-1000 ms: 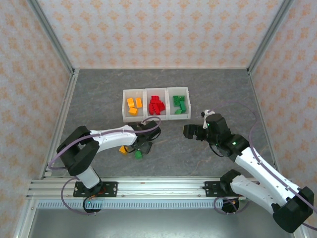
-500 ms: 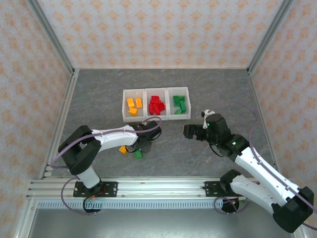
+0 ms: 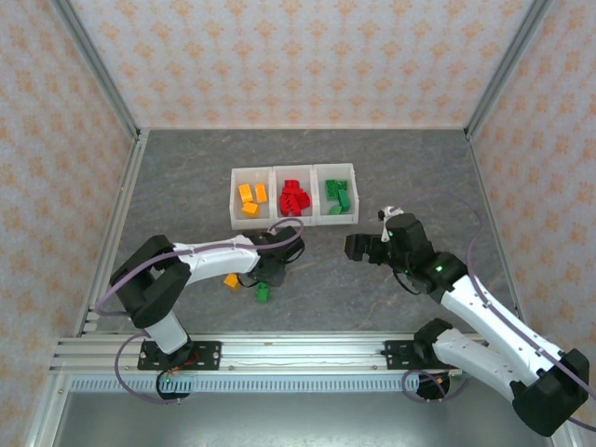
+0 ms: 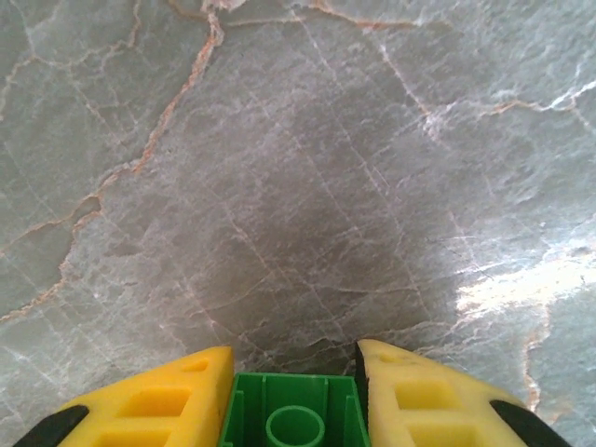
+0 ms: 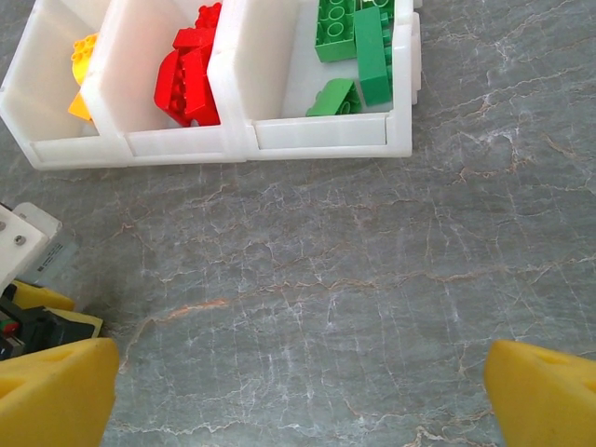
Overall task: Sort the legos into containers by color
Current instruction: Pick up the lego from the middle-left of the table, then place the lego in the container.
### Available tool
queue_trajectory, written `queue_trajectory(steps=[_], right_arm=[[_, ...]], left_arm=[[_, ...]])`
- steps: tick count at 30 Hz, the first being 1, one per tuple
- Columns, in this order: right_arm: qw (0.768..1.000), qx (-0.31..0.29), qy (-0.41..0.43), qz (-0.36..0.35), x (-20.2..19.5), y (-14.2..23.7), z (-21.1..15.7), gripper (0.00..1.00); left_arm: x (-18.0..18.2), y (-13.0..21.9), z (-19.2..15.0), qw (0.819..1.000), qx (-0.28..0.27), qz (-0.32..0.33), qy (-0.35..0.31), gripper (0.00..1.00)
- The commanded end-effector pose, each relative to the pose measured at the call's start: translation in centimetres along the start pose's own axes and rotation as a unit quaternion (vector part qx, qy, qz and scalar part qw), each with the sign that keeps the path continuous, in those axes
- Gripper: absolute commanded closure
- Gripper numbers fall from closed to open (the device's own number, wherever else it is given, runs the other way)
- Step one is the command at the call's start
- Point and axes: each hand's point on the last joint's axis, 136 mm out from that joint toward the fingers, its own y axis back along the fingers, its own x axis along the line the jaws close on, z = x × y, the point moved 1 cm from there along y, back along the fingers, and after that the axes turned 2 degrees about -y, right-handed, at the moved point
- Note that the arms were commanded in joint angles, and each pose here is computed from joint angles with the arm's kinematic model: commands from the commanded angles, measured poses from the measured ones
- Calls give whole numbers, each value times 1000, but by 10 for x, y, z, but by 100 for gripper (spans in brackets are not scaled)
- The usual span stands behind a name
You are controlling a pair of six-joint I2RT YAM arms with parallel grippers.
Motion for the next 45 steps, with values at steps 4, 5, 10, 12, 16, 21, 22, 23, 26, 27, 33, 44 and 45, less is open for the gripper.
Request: queue_trajectory(steps=[4, 5, 10, 12, 16, 21, 22, 23, 26, 27, 33, 44, 45], right_arm=[[1000, -13, -6, -11, -4, 1, 2, 0], [1000, -13, -6, -10, -3, 1, 2, 0], [999, -28, -8, -13, -4, 7, 8, 0], [999, -44, -12, -14, -5, 12, 12, 0], [996, -82, -18, -10, -6, 27, 22, 0], [993, -117, -23, -1, -5, 41, 31, 0], [992, -121, -24, 0, -5, 43, 32, 0], [992, -124, -24, 1, -5, 44, 33, 0], [992, -127, -25, 4, -4, 46, 33, 0], [992, -126, -24, 6, -3, 46, 34, 0], [992, -125, -22, 6, -3, 45, 33, 0], [993, -119, -21, 4, -4, 41, 31, 0], [993, -118, -22, 4, -4, 41, 31, 0]], left_arm=[[27, 56, 86, 980, -165, 72, 83, 82], [27, 70, 100, 974, -195, 64, 93, 80], [21, 142, 176, 941, -311, 11, 131, 78], [15, 153, 204, 938, -320, 11, 130, 78], [-4, 164, 258, 930, -344, 13, 127, 78], [-30, 147, 320, 921, -362, -17, 145, 79], [-33, 143, 329, 919, -364, -21, 149, 78], [-36, 138, 339, 918, -366, -25, 153, 78], [-43, 120, 358, 916, -367, -35, 160, 78], [-45, 115, 362, 915, -367, -40, 164, 79], [-47, 86, 361, 921, -351, -41, 166, 64], [-46, 122, 350, 911, -372, -87, 154, 20], [-43, 131, 347, 908, -379, -92, 155, 13]])
